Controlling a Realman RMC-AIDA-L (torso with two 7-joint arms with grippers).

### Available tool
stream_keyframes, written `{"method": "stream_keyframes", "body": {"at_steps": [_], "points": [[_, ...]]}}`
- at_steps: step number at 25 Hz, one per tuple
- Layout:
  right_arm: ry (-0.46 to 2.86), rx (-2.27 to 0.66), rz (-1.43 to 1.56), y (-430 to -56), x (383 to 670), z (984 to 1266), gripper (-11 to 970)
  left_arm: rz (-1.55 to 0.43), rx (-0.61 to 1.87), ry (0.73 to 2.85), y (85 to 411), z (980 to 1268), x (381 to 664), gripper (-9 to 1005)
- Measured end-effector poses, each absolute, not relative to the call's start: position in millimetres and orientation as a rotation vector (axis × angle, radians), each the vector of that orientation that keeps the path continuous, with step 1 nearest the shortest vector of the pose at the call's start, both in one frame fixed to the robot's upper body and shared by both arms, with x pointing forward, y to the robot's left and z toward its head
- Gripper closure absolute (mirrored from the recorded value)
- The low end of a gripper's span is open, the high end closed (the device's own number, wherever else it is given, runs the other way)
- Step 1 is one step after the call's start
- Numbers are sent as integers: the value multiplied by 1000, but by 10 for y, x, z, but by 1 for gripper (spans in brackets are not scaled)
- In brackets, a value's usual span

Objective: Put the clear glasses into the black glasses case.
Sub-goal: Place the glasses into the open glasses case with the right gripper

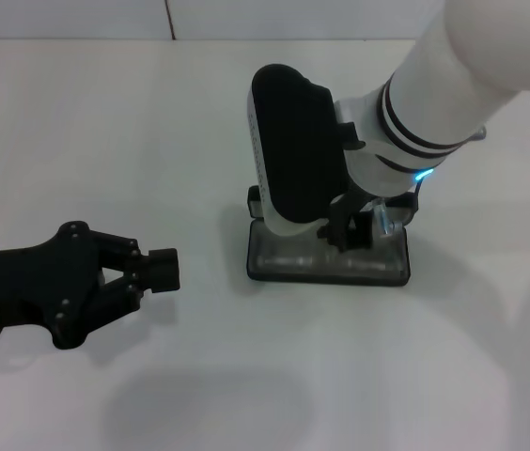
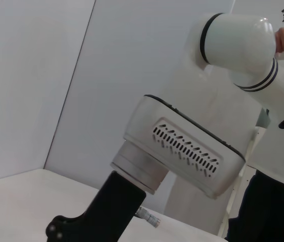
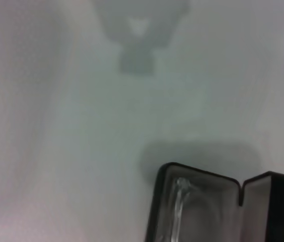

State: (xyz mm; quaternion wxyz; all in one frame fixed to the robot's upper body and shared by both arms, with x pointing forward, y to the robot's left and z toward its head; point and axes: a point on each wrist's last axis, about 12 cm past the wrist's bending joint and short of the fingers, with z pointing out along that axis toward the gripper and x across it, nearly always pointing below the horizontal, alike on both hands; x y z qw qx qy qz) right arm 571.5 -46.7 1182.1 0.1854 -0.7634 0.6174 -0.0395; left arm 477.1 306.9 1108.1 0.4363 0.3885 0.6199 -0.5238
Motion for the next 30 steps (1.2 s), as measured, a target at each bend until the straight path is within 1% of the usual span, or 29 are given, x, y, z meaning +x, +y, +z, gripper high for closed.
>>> {"method": "stream_keyframes", "body": {"at_steps": [15,30], "points": [[1743,-2134,-31,-591,5482,11880,796,-1307,962,1547,3072,11074,4762,896],[1798,-2102,-37,-677,5508,11819,795,-1310,962,1545,3064,11088,4783,895]]}}
